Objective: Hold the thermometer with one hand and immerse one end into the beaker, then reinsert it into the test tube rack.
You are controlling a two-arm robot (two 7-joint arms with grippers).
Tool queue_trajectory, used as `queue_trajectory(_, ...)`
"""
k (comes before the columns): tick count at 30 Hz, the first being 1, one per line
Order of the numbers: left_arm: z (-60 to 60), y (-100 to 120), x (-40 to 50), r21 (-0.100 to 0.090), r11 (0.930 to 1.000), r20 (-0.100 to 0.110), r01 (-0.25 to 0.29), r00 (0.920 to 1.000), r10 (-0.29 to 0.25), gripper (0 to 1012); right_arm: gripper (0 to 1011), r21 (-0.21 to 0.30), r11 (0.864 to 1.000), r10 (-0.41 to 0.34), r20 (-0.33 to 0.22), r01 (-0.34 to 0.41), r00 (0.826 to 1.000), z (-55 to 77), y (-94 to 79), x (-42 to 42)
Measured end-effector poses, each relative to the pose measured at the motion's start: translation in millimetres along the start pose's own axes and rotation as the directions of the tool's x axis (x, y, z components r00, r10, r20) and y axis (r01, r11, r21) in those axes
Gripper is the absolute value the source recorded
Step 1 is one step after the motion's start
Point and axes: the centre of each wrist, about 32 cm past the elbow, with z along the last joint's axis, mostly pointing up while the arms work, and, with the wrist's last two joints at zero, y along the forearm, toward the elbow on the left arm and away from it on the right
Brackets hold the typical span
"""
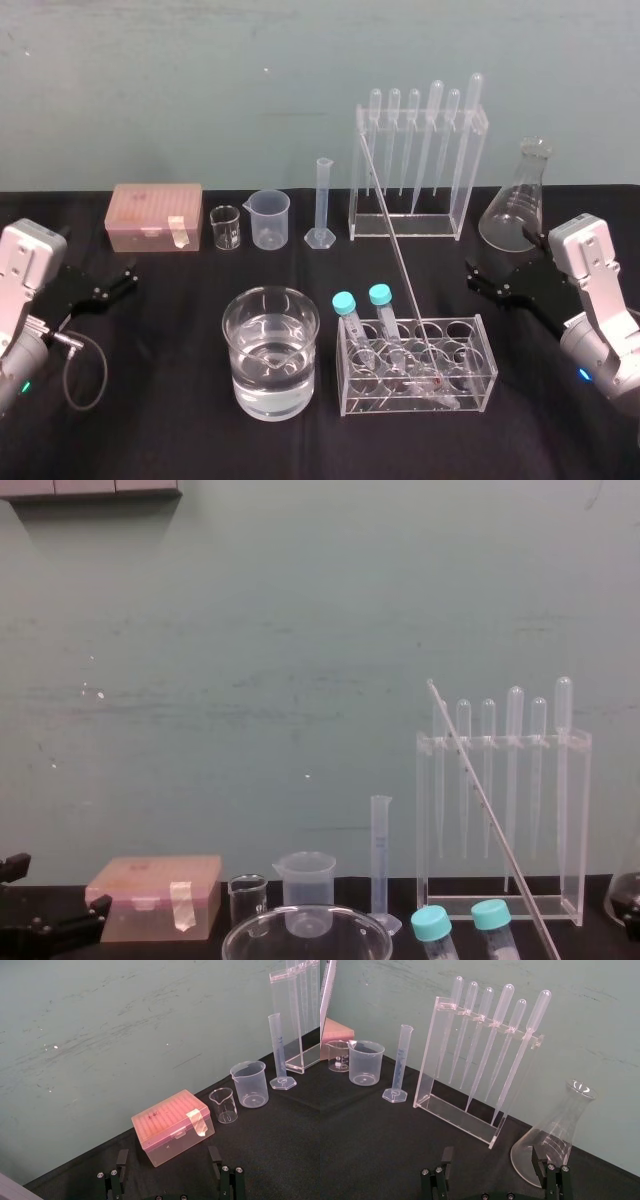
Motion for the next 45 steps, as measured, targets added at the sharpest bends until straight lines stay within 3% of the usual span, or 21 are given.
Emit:
queue_trajectory(41, 0.0, 0.0, 0.0, 0.0, 1.0, 0.0, 0.0, 1.0, 0.0, 1008, 1003, 0.0, 1.0, 0.0, 0.0, 0.0, 1.0, 0.0, 0.0, 0.1)
queue_trajectory(45, 0.0, 0.0, 0.0, 0.0, 1.0, 0.0, 0.0, 1.0, 0.0, 1008, 1003, 0.003, 1.0, 0.021, -0.002, -0.021, 1.0, 3.2, 1.4, 4.9)
